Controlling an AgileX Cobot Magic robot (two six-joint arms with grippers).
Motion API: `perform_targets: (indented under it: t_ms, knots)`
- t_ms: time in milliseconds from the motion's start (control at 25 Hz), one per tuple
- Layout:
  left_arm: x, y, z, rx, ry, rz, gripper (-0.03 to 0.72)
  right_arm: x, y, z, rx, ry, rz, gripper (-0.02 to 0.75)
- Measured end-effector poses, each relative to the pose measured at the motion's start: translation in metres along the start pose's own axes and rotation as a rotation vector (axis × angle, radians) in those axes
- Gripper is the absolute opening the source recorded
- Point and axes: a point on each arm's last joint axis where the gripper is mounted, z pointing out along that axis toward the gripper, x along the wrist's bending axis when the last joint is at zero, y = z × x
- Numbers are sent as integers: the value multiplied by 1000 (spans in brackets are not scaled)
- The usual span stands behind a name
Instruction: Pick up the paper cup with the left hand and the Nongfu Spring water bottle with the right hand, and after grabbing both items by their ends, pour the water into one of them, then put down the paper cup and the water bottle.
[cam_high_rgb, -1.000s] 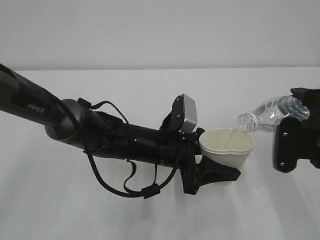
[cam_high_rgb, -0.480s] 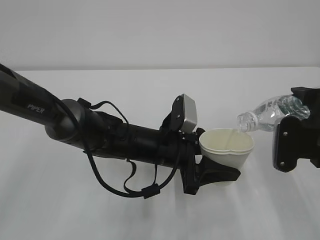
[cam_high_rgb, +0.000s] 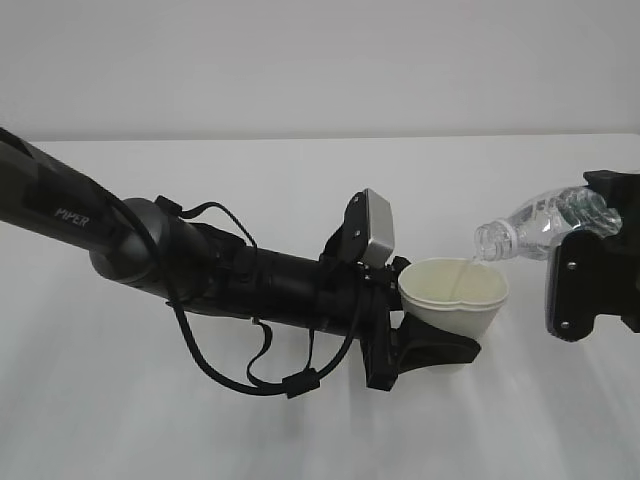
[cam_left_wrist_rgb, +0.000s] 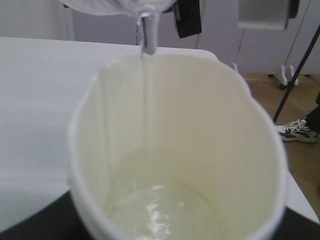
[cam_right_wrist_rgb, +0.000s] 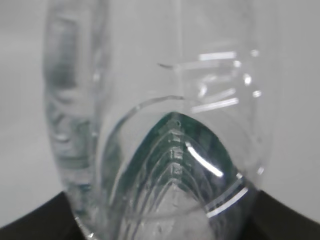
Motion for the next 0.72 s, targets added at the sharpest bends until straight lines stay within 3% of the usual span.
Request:
perform_targets:
  t_ms: [720]
  knots:
    - [0,0,0,0,0,-2,426,-1,0,0,1,-9,-5,419]
